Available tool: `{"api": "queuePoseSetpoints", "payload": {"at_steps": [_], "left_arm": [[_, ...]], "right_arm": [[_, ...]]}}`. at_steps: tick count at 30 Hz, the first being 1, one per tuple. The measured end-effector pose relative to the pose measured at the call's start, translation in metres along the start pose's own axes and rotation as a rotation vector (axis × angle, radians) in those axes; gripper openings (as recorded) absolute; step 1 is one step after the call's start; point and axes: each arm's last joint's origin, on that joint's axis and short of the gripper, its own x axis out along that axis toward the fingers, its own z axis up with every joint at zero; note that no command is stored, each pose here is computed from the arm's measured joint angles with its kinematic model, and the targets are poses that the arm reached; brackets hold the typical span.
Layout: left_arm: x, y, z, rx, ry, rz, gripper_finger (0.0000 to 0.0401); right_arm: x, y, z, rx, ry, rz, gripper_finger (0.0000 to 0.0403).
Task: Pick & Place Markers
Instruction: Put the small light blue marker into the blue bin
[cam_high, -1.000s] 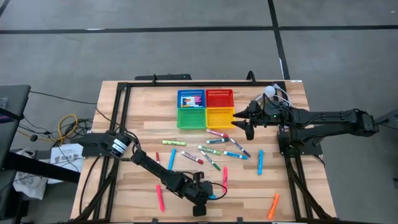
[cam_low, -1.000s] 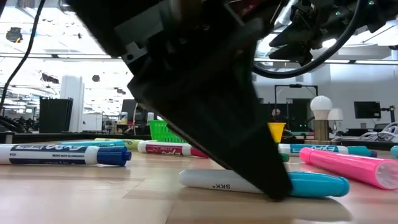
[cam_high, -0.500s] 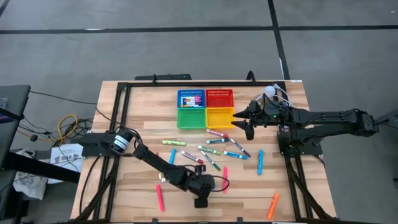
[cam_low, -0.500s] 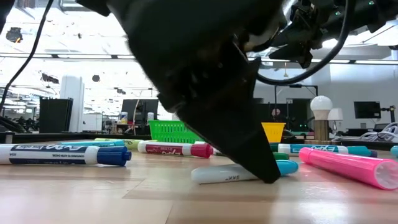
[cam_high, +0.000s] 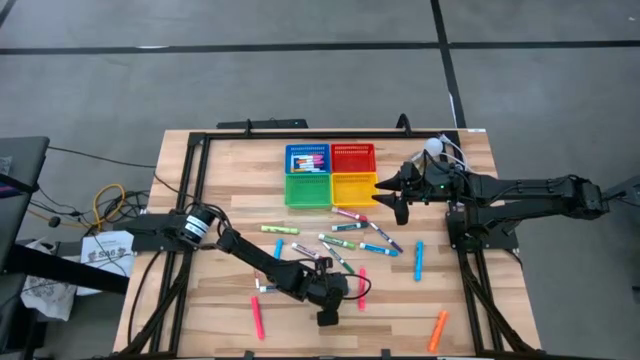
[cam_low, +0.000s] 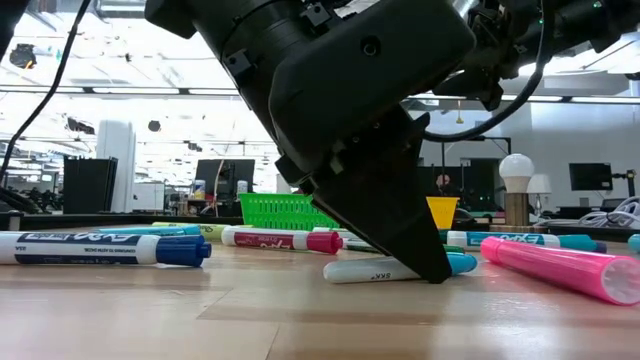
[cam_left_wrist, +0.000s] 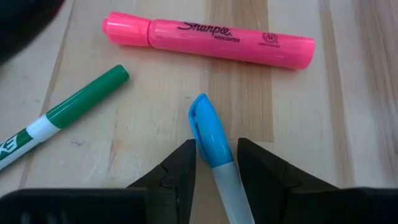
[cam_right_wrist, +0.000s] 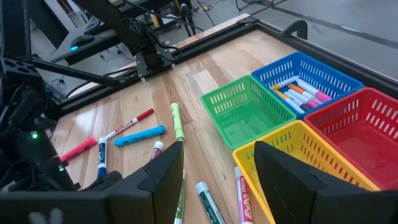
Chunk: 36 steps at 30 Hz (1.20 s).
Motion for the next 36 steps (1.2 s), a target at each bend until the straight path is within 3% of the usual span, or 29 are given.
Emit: {"api": "queuePoseSetpoints", "payload": {"at_steps": [26,36], "left_arm": [[-0.012,0.002,0.008,-0.037,-0.05,0.0,0.0116],[-0.012,0.003,0.008,-0.038,-0.049,0.01,0.0053]], "right_arm": [[0.0,0.0,0.0,0.001,0.001,0.002,0.0186],[0.0,0.0,0.0,0.002,0.001,0.002,0.0186]]}}
